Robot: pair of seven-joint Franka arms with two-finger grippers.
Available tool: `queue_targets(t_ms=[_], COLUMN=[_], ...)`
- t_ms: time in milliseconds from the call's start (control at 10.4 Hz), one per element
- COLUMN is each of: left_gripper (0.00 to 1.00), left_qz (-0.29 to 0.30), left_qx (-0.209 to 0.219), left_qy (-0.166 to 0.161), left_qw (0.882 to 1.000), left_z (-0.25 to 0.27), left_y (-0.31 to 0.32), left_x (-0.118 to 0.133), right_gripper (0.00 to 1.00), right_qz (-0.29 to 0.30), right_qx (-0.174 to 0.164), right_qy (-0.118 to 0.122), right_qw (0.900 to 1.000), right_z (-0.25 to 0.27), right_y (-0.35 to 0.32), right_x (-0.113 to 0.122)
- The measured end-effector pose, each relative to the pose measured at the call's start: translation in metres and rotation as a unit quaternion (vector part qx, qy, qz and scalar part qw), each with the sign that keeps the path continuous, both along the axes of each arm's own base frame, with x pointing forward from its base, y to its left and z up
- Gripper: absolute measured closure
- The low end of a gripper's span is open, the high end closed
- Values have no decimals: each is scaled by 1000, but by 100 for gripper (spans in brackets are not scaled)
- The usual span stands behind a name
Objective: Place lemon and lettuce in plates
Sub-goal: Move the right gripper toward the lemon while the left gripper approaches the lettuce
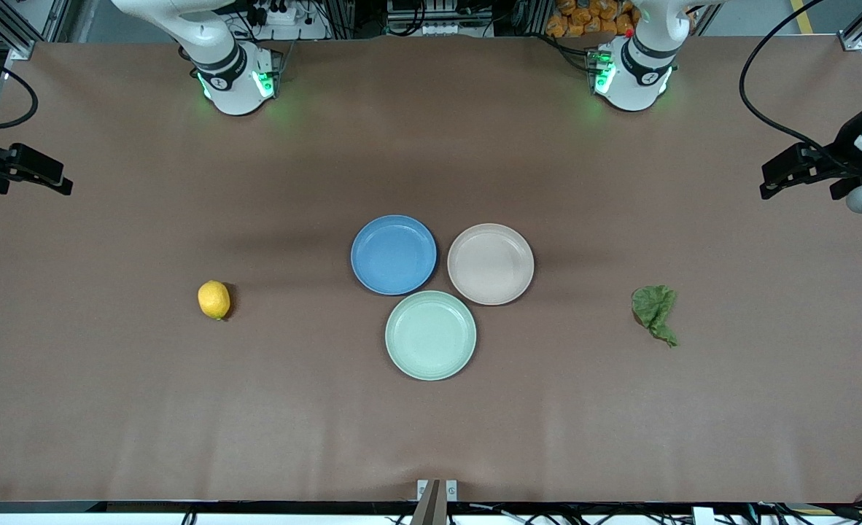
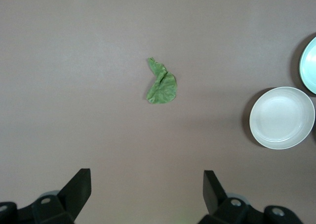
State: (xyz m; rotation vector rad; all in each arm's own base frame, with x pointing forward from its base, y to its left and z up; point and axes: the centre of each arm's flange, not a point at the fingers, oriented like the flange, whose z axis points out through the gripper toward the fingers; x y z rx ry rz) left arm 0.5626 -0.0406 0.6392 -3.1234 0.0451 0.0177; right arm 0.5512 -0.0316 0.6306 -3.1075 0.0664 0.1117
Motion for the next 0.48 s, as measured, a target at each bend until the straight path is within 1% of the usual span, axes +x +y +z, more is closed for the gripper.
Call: queue_targets(t_ms=[192,288,384,480], left_gripper=[0,0,0,0], left_qz=[0,1,3,10], left_qx=[0,0,0,0], left_qy=[1,6,23,49], left_qw=[1000,1000,1000,999], left_z=[0,-5,-19,-47], left_y=[0,1,4,12], left_x=[0,1,5,13], right_gripper=[0,0,0,0], right_qz=[0,0,0,0], right_qx=[0,0,0,0], right_qy=[0,0,0,1], right_qw=[1000,1000,1000,1000], right_z=[0,0,0,-1], right_y=[0,0,0,0], right_x=[0,0,0,0])
